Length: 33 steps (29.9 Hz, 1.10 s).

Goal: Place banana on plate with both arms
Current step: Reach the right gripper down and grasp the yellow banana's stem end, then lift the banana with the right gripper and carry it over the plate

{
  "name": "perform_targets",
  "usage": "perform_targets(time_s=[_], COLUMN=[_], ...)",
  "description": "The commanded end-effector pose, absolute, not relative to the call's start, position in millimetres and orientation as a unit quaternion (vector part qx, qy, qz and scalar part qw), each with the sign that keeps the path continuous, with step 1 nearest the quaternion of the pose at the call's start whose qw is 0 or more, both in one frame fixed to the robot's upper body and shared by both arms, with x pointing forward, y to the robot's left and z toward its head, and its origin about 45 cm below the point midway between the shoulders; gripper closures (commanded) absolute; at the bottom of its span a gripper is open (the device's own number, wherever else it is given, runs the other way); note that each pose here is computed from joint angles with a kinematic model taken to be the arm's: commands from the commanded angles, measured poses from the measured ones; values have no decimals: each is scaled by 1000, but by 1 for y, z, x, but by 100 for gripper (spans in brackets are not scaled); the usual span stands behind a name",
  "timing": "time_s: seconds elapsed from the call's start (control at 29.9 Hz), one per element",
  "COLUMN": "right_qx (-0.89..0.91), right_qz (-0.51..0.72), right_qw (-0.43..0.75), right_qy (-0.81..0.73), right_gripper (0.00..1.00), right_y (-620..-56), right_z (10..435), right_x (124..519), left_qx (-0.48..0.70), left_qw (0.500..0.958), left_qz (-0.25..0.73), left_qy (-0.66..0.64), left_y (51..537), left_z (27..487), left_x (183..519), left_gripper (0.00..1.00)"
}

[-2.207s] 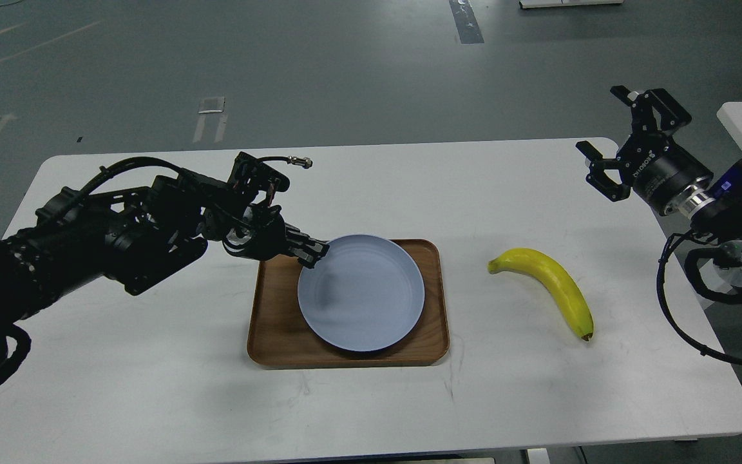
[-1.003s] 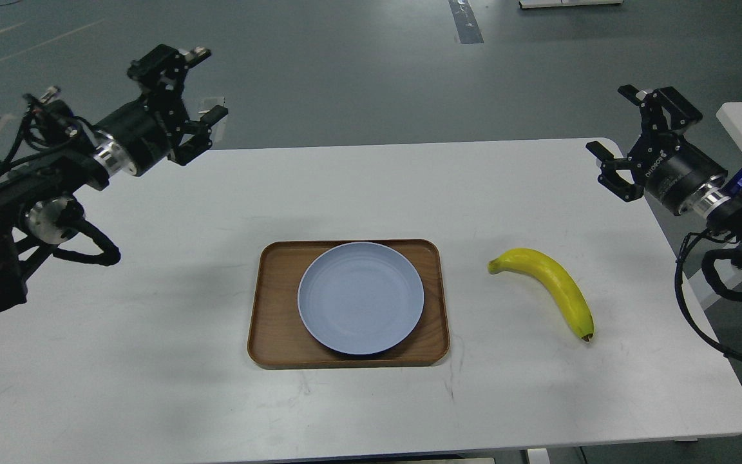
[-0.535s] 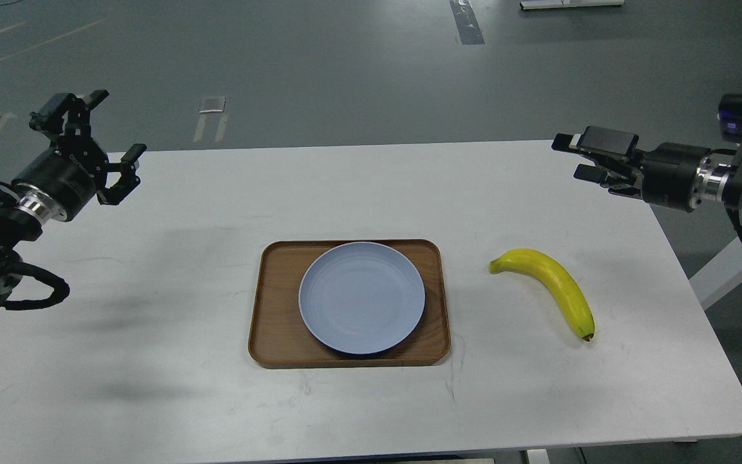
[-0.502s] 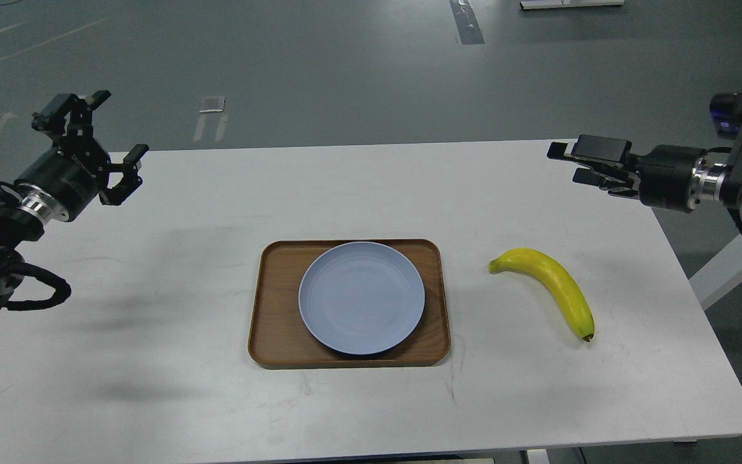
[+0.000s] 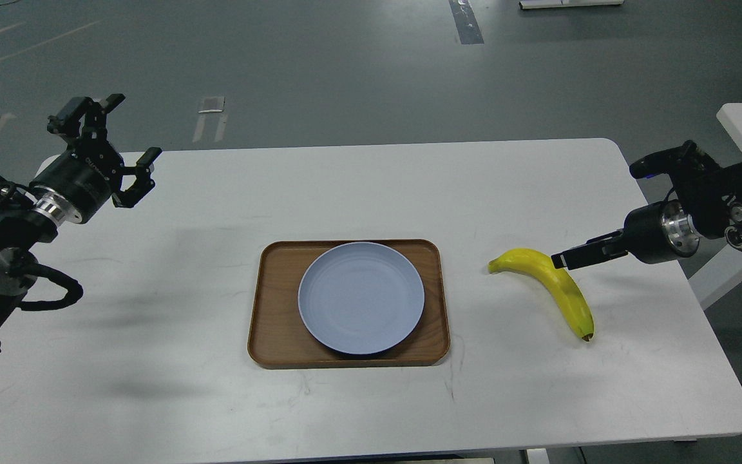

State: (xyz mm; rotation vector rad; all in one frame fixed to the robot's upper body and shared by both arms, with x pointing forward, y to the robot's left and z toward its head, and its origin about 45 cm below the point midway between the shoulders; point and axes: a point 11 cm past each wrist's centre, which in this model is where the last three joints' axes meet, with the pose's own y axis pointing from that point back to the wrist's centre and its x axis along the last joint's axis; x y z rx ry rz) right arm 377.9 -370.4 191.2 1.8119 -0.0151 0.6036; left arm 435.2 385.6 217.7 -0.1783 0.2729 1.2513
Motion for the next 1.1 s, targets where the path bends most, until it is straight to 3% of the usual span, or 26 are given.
perform_targets(time_s=[0.0,0.23,0.4,0.5,0.57,0.64,0.9,1.07], right_qx=[768,758,759,755,753,753,749,740], right_qz=[252,265,267,262,260,259,272,317], right_qw=[589,595,593,599,601,602,602,593], right_qy=[10,33,44,54,59,59,47,19], right_gripper=[0,1,10,37,74,88,99,99], right_y=[-369,-355,-348,-351,-352,-352,-354,-345], right_z=[179,160,155,150,149,149,165,216], right_x=[377,381,380,375,373,373,383,410], left_qx=[-83,-82,-80,-80,-81,-80,-79,-80], left_qw=[798,799,800,800,800,801,800,801], left_qz=[582,581,580,581,580,580,582,581], left_qy=[128,129,128,127,127,127,124,123], left_y=[385,383,383,383,383,383,387,386], left_z=[217,216,216,217,217,217,220,221], left_x=[435,435,435,436,436,436,435,436], left_gripper=[2,2,2,2,2,2,2,2])
